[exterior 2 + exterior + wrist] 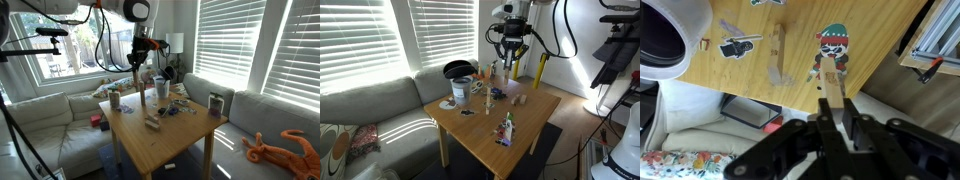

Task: Put one wooden chip on the pile of wooden chips on the left

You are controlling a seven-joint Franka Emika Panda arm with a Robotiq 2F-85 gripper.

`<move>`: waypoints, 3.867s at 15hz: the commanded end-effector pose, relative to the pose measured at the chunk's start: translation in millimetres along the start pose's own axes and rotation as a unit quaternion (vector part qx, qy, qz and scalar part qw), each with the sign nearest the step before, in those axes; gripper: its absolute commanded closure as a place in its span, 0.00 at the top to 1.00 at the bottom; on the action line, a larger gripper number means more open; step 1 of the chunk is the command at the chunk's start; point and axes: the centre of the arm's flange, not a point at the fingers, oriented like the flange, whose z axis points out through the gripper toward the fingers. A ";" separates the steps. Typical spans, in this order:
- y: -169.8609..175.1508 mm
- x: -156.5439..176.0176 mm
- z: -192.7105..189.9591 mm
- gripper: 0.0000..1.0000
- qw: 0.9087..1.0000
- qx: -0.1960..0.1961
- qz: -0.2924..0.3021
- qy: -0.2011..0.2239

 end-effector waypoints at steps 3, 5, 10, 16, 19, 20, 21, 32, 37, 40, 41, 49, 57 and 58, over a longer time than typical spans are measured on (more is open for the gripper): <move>1.7 -6.7 -1.4 0.04 0.999 0.023 -0.021 0.018; 3.9 -5.9 -4.2 0.04 0.997 0.039 -0.045 0.040; 32.9 -12.8 -8.6 0.04 0.998 0.034 -0.041 0.033; 32.5 -16.3 2.4 0.04 0.999 0.027 -0.043 0.019; 42.5 -10.9 -0.8 0.04 0.998 0.026 -0.049 0.016; 43.6 -8.1 -1.6 0.04 0.998 0.025 -0.051 0.017; 44.9 -5.3 -2.4 0.04 0.998 0.025 -0.051 0.019; 63.1 6.2 -3.5 0.04 0.998 0.010 -0.048 0.026; 66.7 8.1 -2.1 0.04 0.999 0.000 -0.025 0.032; 64.7 9.6 -2.7 0.04 0.999 -0.002 -0.022 0.040; 63.5 9.2 -2.3 0.04 0.999 -0.002 -0.023 0.040; 61.3 2.6 0.3 0.17 0.999 -0.001 -0.023 0.038; 59.1 4.1 6.9 0.04 0.999 0.005 -0.027 0.038; 58.9 4.6 8.3 0.04 0.999 0.007 -0.028 0.039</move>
